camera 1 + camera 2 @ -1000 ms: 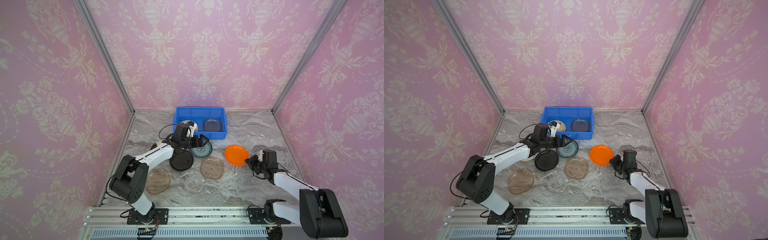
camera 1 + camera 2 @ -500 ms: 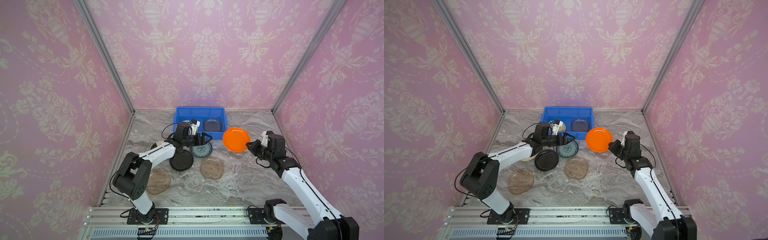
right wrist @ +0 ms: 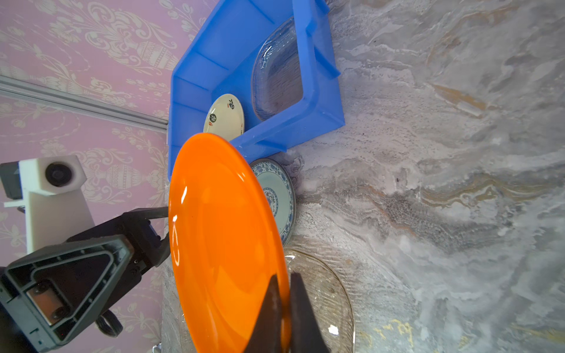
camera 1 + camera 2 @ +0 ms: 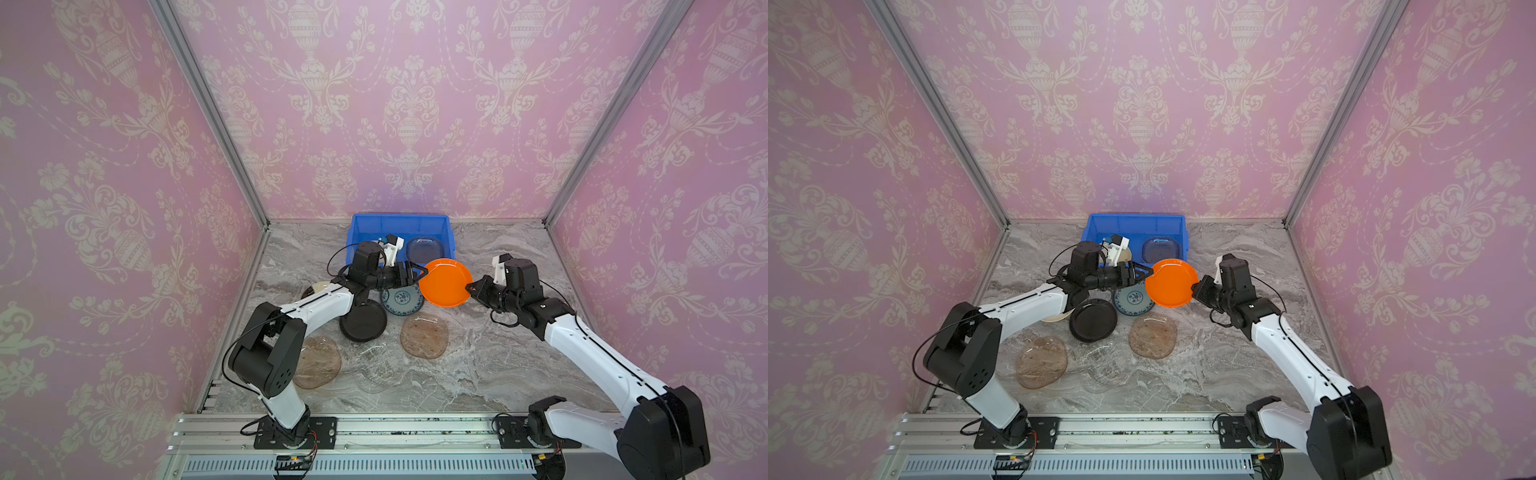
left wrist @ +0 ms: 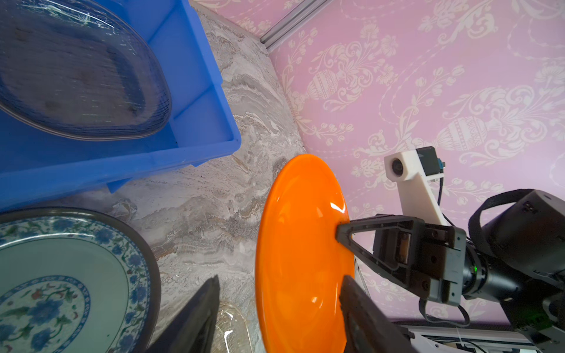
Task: Place the plates into the plastic bin on the countertop
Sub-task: Place the plate in the plastic bin.
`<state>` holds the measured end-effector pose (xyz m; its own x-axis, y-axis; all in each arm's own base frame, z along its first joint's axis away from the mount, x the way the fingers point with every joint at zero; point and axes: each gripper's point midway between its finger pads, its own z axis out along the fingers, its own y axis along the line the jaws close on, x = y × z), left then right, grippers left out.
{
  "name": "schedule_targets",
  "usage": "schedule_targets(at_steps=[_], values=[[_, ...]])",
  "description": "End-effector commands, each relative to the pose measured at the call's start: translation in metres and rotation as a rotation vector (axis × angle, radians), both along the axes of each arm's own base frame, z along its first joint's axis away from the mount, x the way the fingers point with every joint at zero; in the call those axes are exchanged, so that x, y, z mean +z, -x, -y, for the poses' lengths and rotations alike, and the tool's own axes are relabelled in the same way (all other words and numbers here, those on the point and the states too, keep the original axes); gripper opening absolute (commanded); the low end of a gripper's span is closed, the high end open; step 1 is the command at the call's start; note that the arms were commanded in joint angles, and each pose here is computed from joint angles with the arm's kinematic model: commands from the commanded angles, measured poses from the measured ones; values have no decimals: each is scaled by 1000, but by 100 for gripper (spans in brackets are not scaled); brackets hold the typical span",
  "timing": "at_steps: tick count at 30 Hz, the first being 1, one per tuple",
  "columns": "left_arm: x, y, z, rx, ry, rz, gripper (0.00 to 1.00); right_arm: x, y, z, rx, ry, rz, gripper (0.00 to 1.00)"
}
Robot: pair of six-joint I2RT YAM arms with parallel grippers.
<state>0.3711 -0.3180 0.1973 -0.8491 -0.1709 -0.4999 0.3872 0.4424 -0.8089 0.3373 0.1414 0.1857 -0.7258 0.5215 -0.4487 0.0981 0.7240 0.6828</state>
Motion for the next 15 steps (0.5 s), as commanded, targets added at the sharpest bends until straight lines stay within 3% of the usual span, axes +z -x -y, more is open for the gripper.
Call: schedule_targets(at_steps=[1,5,11,15], values=[[7,1,7,-31,19,7,56,37,-15,-16,43,-40,117,0],[7,2,6,-29,20,9,46,40,-18,-32,95,-57,119,0],[6,0,4,-14,17,6,1,39,-24,-44,124,-57,124,0],[9,0,3,-22,47,-9,0,42,-31,-54,156,-93,145,29]])
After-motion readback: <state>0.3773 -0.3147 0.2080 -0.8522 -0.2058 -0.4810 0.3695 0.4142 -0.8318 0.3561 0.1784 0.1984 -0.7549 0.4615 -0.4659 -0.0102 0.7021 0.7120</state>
